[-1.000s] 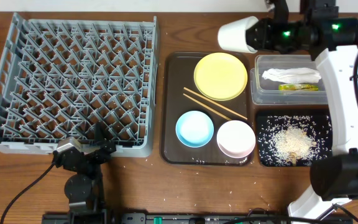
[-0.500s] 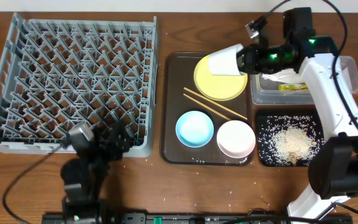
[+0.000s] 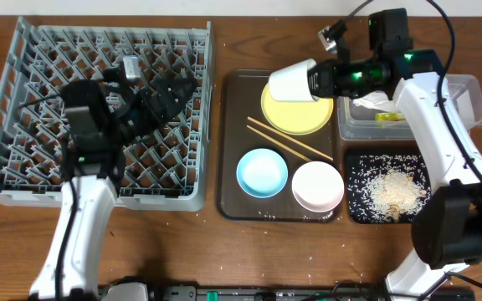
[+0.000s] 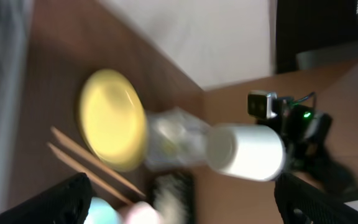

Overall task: Sort waste into correct bins and load items into the dishwasher
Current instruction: 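Move the cup toward the left gripper over the rack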

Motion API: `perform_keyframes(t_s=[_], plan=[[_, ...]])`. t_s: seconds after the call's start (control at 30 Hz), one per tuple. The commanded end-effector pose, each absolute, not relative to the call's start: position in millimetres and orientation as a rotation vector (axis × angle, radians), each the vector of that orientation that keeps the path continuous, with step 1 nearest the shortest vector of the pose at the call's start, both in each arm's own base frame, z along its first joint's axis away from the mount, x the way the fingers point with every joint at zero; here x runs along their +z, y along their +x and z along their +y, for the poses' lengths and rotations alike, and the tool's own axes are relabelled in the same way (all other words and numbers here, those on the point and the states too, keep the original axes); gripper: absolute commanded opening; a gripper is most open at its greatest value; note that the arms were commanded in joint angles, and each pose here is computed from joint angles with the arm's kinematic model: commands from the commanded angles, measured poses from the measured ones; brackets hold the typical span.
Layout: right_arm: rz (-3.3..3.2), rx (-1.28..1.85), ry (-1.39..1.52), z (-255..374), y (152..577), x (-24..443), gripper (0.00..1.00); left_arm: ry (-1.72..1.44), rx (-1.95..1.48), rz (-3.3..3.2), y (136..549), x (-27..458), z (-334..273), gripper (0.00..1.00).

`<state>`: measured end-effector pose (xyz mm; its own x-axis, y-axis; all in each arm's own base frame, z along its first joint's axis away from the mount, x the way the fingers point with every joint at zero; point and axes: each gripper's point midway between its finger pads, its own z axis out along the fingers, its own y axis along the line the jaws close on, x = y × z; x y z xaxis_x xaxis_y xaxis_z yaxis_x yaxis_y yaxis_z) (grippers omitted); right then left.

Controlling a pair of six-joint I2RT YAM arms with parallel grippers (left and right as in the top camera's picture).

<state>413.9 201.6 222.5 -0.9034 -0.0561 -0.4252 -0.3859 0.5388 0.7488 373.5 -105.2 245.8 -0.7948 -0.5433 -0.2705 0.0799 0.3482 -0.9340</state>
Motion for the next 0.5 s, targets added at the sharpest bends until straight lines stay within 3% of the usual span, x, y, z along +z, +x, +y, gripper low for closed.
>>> perform_keyframes(t_s=[0.0,0.23,0.47], plan=[[2.431,1.356,-0.366,225,411,216,0.01,-0.819,-1.989,2.185,353,245,-127,0.94],[2.304,1.519,-0.402,292,400,196,0.01,-0.916,-2.159,2.258,344,234,-134,0.94],[2.186,1.625,-0.562,329,376,201,0.01,-0.601,-2.072,2.237,342,235,-134,0.94]])
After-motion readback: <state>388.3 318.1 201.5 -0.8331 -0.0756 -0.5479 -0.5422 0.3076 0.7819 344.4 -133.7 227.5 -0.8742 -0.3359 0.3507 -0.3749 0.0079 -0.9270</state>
